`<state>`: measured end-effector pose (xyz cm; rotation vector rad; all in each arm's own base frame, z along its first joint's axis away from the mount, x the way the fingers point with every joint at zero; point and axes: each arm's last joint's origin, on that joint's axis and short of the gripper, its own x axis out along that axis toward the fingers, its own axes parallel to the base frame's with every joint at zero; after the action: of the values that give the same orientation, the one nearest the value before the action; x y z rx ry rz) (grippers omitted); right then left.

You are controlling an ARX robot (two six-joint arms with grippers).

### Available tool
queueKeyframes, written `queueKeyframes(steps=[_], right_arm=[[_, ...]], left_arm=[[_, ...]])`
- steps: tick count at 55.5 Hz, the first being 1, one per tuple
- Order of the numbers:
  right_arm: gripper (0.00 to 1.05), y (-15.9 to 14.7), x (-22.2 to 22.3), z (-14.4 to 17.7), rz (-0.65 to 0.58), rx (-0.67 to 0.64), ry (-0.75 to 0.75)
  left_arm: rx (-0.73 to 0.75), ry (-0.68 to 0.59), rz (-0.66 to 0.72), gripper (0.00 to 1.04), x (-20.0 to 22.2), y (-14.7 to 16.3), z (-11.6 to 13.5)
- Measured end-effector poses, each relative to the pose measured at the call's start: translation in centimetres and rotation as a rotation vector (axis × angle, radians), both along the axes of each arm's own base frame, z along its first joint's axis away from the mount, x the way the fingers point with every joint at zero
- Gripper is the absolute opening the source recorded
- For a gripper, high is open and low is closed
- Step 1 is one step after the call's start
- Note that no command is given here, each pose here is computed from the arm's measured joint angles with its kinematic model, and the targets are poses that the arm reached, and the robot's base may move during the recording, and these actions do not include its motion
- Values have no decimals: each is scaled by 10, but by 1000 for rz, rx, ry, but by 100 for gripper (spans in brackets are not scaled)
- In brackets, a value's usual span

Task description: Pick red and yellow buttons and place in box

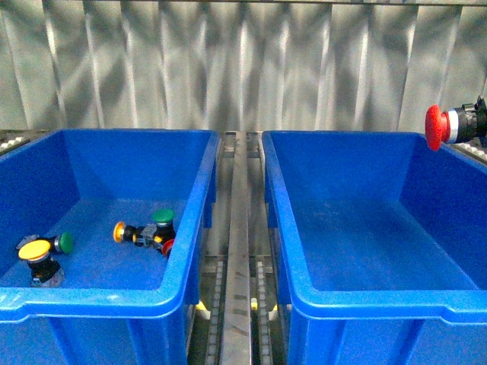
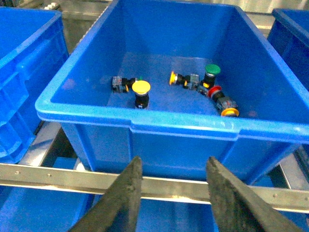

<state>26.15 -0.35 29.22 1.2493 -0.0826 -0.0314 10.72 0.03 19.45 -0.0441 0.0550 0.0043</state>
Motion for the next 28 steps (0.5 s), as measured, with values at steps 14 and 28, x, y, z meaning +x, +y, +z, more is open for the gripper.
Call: queueKeyframes(steps=[14, 28], right_arm=[[41, 4, -3, 2, -18, -50, 1], [41, 7, -3, 2, -33, -89, 5]], left_arm=[[28, -51, -1, 3, -10, 0, -26], [33, -61, -2, 3, -10, 0, -25]])
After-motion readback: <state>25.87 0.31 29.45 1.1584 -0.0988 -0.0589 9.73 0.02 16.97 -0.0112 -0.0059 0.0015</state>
